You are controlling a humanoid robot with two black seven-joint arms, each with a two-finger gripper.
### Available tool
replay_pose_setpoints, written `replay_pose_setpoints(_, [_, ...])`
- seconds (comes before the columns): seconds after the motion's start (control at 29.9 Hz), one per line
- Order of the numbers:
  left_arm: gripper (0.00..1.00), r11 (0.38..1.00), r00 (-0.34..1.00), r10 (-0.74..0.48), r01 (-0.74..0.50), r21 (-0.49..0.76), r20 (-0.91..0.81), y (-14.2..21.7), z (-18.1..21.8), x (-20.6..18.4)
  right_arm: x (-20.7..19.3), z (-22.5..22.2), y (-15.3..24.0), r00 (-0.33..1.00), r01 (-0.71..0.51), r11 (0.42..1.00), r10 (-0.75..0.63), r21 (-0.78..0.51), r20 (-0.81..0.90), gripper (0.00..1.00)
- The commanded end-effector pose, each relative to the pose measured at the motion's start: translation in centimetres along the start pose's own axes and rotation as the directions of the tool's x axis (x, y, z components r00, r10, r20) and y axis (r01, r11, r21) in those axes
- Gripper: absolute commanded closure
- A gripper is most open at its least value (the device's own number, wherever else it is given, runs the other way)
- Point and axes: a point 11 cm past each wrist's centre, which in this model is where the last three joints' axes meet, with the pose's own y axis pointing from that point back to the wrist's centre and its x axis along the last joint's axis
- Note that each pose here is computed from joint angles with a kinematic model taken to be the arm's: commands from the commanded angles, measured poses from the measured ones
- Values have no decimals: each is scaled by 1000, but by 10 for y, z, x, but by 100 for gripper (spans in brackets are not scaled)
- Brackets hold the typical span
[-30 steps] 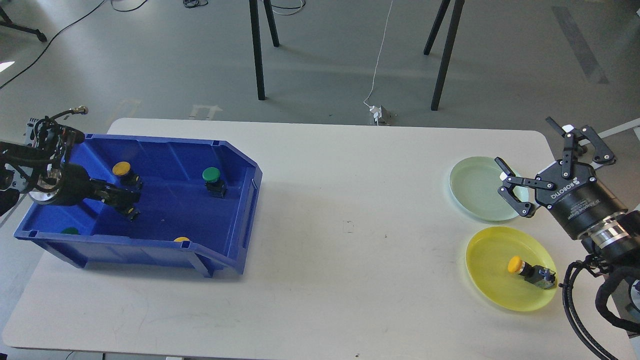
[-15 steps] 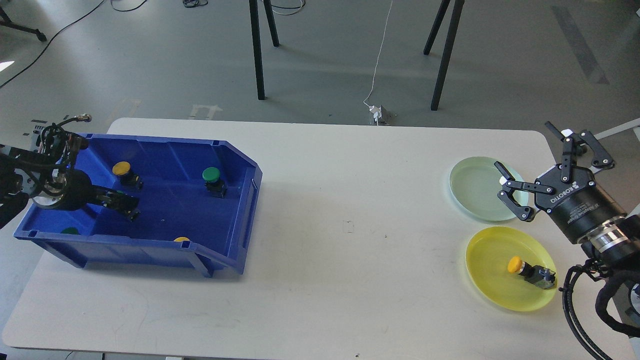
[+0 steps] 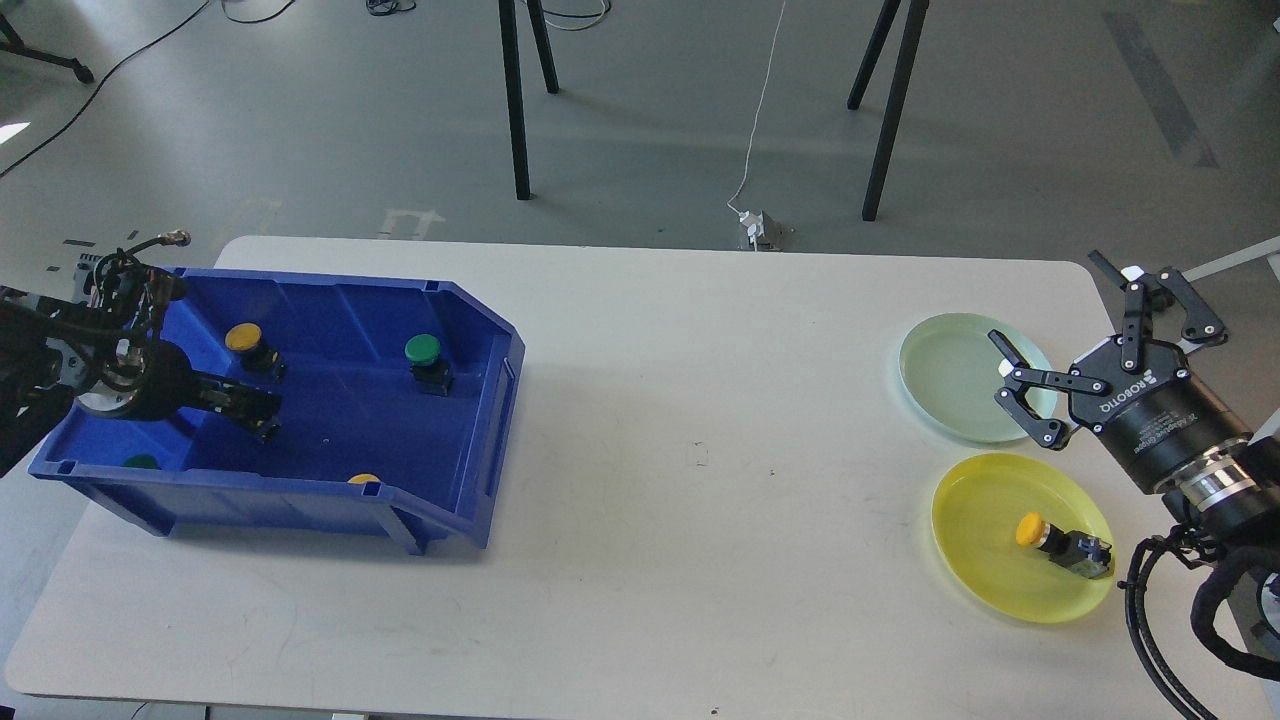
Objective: Pass button and place on color plate
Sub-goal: 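Lower the left gripper into the bin and grasp a yellow-capped button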
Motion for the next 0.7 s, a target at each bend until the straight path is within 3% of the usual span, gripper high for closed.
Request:
replay_pose_setpoints(0.0, [8, 1000, 1000, -3, 3, 3, -1, -1, -1, -2, 0, 0, 0, 1000, 0, 1000, 0, -1, 1, 2])
replay_pose_setpoints(0.67, [25, 1000, 1000, 18, -18, 12, -9, -9, -2, -8, 3, 5, 6, 1000, -3, 1000, 3, -9, 10, 2])
